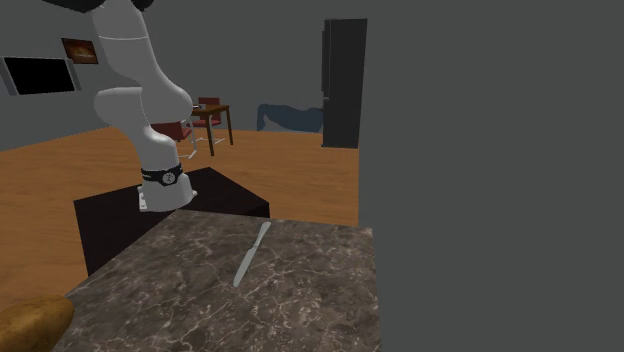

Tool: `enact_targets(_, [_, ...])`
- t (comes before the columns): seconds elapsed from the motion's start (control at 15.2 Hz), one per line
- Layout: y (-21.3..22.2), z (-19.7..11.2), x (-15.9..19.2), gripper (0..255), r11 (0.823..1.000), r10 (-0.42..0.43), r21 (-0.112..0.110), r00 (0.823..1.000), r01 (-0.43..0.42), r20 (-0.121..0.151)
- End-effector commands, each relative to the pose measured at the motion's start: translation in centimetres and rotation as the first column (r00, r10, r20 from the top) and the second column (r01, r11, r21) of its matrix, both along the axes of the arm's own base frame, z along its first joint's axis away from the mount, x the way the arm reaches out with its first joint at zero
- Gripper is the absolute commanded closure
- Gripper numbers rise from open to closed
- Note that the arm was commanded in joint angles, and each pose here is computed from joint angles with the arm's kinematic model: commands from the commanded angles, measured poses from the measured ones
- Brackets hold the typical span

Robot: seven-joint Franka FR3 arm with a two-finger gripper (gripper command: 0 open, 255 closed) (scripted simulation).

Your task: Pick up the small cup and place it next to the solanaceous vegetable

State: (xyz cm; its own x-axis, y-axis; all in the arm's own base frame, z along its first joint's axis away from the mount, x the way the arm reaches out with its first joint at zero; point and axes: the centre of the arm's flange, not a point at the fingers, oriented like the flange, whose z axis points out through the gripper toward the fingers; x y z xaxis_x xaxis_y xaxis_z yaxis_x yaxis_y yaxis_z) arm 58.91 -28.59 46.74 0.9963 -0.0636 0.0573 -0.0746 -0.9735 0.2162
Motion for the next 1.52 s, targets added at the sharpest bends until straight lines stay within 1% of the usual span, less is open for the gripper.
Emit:
enact_targets(0.0, [-2.7,0.1,-0.3,255,1.000,0.002,0.000,1.000,-0.002,0.000])
enact_targets(0.2, [-6.2,0.1,-0.6,255,1.000,0.002,0.000,1.000,-0.002,0.000])
enact_targets(1.45, [-6.2,-10.0,-0.6,255,1.000,0.002,0.000,1.000,-0.002,0.000])
